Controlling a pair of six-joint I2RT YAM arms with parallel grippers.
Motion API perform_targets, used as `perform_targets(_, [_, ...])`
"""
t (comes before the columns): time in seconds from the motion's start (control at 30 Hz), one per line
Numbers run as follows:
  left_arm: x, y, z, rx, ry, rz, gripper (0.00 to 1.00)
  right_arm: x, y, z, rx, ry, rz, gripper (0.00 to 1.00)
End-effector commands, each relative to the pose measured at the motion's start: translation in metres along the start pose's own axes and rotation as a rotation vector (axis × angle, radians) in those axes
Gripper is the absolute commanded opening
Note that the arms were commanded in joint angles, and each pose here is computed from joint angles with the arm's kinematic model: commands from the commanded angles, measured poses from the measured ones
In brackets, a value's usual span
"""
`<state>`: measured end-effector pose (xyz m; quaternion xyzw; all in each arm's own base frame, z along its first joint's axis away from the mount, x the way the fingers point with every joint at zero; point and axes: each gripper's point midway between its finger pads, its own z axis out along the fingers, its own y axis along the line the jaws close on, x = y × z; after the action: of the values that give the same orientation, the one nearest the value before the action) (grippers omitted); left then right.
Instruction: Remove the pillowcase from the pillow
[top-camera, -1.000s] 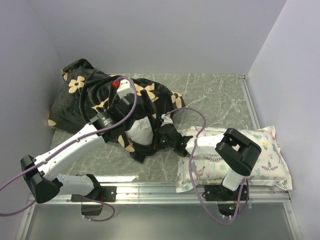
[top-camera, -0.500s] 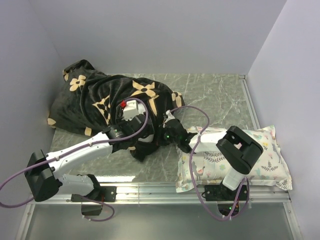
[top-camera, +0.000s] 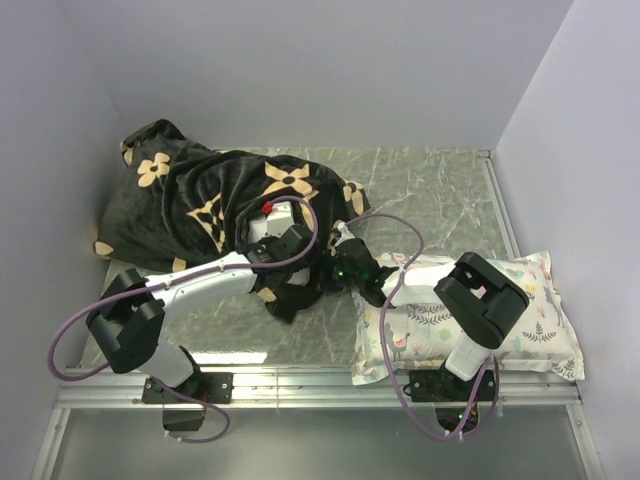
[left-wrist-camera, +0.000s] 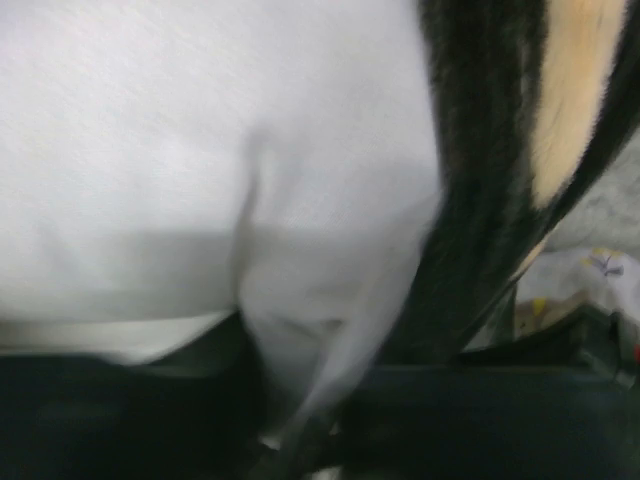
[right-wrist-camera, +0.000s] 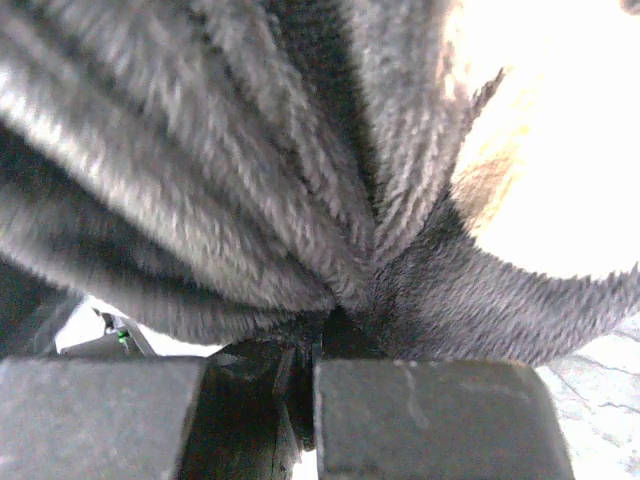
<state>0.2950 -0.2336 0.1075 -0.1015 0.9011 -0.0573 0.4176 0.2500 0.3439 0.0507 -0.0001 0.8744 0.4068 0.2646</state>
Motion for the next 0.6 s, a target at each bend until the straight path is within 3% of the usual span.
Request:
perform_targets(0.0, [0.0, -0.015, 0.014, 0.064, 0.056, -0.013, 0.0, -0.01, 0.016, -0.013, -0.054, -0.032, -0.042, 0.0])
perform_targets(0.23, [-0.061, -0.067, 0.012, 0.168, 0.001, -0.103, 0.0, -0.003, 0.016, -0.018, -0.015, -0.037, -0.14, 0.02])
perform_targets(0.57, [-0.179, -0.077, -0.002, 0.263, -0.105, -0.262, 0.0, 0.029, -0.024, -0.011, 0.098, 0.001, -0.146, 0.0])
